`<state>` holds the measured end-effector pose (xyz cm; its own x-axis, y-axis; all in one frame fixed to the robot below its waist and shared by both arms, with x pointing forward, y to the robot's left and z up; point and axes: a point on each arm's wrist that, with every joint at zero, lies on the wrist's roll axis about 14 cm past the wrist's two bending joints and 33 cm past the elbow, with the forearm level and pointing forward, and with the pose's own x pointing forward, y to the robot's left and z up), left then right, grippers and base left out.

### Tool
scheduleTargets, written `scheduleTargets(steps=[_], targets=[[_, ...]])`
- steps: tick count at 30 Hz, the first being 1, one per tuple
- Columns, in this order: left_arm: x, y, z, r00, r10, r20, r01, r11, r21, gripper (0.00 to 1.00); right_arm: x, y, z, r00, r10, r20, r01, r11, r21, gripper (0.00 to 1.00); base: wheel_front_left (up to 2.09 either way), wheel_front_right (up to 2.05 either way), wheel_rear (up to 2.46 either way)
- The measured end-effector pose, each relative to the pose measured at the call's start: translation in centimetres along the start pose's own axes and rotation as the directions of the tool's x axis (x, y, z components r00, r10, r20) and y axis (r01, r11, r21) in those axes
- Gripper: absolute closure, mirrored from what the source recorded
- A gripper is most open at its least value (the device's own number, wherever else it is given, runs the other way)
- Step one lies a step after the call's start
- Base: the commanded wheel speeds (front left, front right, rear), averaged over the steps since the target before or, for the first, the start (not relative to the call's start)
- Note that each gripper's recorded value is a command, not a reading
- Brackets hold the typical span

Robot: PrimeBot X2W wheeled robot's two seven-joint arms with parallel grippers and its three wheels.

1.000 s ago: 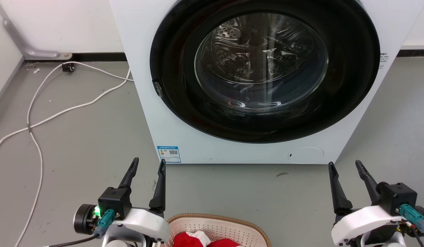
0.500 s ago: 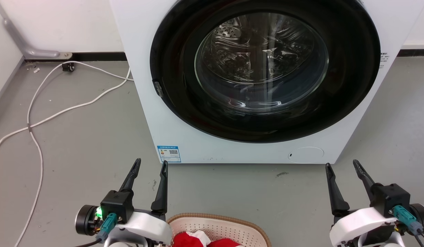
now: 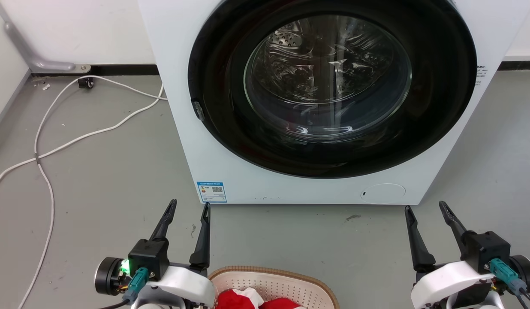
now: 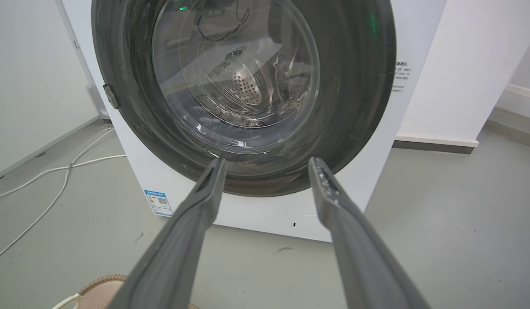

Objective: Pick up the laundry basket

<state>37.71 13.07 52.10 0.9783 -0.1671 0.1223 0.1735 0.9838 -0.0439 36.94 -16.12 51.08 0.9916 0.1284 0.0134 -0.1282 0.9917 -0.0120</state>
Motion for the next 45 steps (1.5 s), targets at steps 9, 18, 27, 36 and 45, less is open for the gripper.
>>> scheduleTargets(steps=[9, 18, 27, 36, 45], targets=[[0.0, 0.2, -0.2, 1.0, 0.006, -0.006, -0.006, 1.0, -0.001, 0.0, 0.0, 0.3, -0.7, 1.0, 0.007, -0.026, -0.007, 1.0, 0.028, 0.0, 0.0, 0.0, 0.0], [-0.1, 1.0, -3.9, 0.992, 0.029, -0.12, -0.03, 1.0, -0.004, 0.0, 0.3, 1.5, -3.9, 0.988, 0.044, -0.15, -0.034, 0.997, 0.066, 0.0, 0.0, 0.0, 0.0], [-0.2, 2.5, -8.7, 0.962, 0.055, -0.266, -0.063, 0.998, -0.022, 0.0, 0.9, 2.7, -8.1, 0.946, 0.088, -0.312, -0.05, 0.991, 0.125, 0.0, 0.0, 0.0, 0.0], [-0.9, 4.3, -14.8, 0.874, 0.065, -0.482, -0.103, 0.993, -0.053, 0.0, 0.6, 4.0, -14.1, 0.841, 0.143, -0.522, -0.047, 0.98, 0.193, 0.0, 0.0, 0.0, 0.0], [-3.6, 5.2, -21.1, 0.691, 0.039, -0.722, -0.13, 0.989, -0.071, 0.0, -1.4, 5.2, -19.8, 0.677, 0.196, -0.709, -0.012, 0.967, 0.256, 0.0, 0.0, 0.0, 0.0]])
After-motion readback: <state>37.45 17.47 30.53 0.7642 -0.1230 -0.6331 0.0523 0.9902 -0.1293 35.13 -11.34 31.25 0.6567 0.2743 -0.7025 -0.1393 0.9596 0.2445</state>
